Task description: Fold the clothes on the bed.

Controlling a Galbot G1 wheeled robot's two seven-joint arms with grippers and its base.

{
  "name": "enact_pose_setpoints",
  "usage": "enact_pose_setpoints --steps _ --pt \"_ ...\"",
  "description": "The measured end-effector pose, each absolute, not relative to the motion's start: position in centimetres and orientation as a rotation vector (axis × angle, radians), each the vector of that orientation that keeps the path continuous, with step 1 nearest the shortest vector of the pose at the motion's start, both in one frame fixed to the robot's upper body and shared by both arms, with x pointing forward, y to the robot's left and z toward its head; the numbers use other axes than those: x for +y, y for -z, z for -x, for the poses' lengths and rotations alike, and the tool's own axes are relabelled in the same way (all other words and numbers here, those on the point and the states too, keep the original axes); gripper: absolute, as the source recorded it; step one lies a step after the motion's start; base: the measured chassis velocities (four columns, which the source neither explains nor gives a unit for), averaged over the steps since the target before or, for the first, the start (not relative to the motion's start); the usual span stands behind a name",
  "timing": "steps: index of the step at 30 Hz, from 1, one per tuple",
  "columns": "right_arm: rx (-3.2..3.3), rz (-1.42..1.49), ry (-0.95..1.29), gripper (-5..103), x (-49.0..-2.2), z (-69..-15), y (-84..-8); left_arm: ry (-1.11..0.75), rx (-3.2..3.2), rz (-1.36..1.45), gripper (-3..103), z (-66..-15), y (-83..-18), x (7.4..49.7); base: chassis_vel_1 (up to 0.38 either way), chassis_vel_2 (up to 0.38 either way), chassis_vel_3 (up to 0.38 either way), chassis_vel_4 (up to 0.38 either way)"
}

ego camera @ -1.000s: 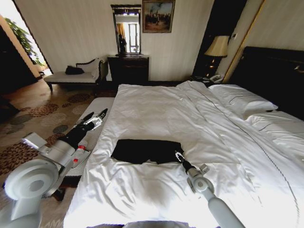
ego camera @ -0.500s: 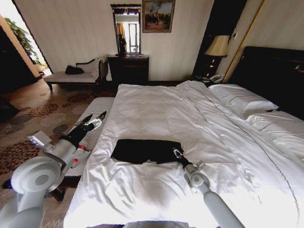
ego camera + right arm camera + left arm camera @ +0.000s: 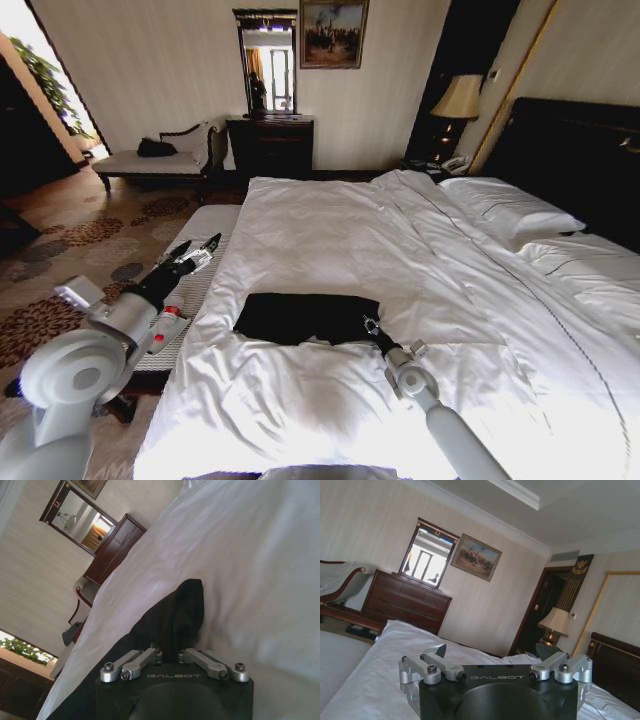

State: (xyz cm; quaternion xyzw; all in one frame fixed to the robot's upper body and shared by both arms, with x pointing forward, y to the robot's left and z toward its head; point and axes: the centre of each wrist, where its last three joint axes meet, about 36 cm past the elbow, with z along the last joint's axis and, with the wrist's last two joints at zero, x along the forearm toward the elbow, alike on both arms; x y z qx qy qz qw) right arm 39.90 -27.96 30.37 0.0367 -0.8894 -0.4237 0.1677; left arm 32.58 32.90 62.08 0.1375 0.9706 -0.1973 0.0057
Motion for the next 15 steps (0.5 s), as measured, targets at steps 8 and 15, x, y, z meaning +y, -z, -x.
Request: enact_pose_setpoints --steps 8,15 --pt "-2.557 -0.089 1.198 3 -28.7 -40.3 -31.1 0.607 3.052 -0.398 100 -33.0 -61.7 33.3 0.0 0.0 0.0 0.0" --pt "-2.6 -0.096 1.21 3 -30.0 -39.7 -35.0 0.605 3.053 -0.386 100 -32.9 -61.5 33.2 0.0 0.0 0.0 0.0"
